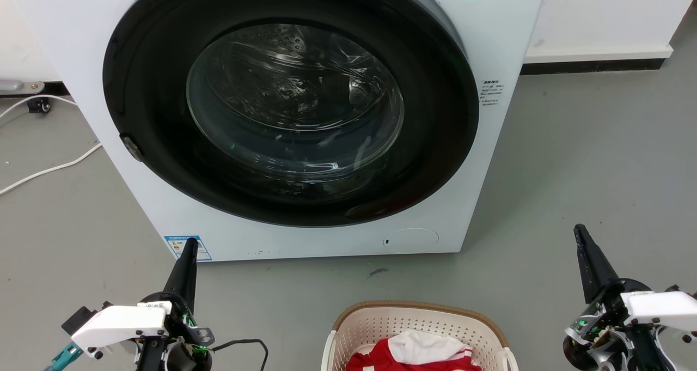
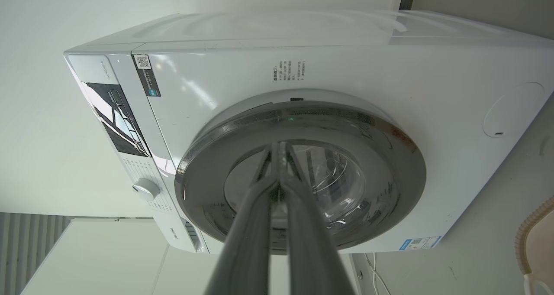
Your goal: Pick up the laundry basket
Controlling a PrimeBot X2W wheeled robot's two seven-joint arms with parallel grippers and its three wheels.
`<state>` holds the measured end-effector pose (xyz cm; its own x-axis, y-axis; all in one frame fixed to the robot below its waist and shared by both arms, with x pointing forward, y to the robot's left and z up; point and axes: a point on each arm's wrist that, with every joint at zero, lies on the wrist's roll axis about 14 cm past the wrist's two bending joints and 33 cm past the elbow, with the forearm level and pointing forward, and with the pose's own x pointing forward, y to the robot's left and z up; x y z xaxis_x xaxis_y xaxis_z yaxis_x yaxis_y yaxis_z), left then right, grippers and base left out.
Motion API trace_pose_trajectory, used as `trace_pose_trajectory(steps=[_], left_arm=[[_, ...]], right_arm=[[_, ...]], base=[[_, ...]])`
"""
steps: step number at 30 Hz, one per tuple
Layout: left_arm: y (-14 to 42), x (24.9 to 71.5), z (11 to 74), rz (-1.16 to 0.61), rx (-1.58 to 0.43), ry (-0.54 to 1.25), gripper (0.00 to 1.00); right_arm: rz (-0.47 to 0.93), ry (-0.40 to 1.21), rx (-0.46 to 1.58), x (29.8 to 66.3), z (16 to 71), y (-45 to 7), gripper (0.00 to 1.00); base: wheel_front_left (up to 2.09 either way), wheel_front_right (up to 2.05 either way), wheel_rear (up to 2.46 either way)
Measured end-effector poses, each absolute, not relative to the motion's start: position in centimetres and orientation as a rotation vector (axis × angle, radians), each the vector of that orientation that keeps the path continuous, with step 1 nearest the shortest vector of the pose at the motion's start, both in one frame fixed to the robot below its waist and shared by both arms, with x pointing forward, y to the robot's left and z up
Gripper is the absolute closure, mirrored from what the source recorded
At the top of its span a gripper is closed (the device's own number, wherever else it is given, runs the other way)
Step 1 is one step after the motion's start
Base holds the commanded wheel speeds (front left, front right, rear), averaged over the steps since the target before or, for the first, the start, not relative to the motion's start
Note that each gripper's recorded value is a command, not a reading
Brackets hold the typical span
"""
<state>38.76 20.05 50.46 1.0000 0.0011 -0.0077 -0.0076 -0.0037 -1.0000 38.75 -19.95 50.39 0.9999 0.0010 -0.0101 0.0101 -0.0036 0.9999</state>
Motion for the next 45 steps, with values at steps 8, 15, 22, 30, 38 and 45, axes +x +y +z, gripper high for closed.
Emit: trace_pose_trajectory(steps=[8, 15, 22, 30, 38, 45], left_arm=[[20.0, 38.8, 50.5, 0.007, -1.574, 0.005, 1.00], [20.1, 38.8, 50.5, 0.007, -1.574, 0.005, 1.00], [20.0, 38.8, 50.5, 0.007, -1.574, 0.005, 1.00], [19.9, 37.5, 47.8, 0.075, -1.569, 0.061, 0.00], [20.0, 37.8, 48.5, 0.077, -1.441, 0.043, 0.00], [19.7, 38.0, 49.3, 0.072, -1.302, 0.040, 0.00]], right_arm=[[-0.007, 0.009, 1.574, 38.7, 50.4, -20.0, 1.00], [-0.007, 0.009, 1.574, 38.7, 50.4, -19.9, 1.00], [-0.007, 0.009, 1.574, 38.7, 50.4, -20.0, 1.00], [-0.083, 0.065, 1.566, 37.4, 47.6, -20.1, 0.00], [-0.071, 0.032, 1.425, 37.7, 48.7, -20.3, 0.00], [-0.049, 0.014, 1.264, 37.7, 49.6, -20.1, 0.00]], base=[[0.00, 0.00, 0.00], [0.00, 0.00, 0.00], [0.00, 0.00, 0.00], [0.00, 0.00, 0.00], [0.00, 0.00, 0.00], [0.00, 0.00, 0.00]])
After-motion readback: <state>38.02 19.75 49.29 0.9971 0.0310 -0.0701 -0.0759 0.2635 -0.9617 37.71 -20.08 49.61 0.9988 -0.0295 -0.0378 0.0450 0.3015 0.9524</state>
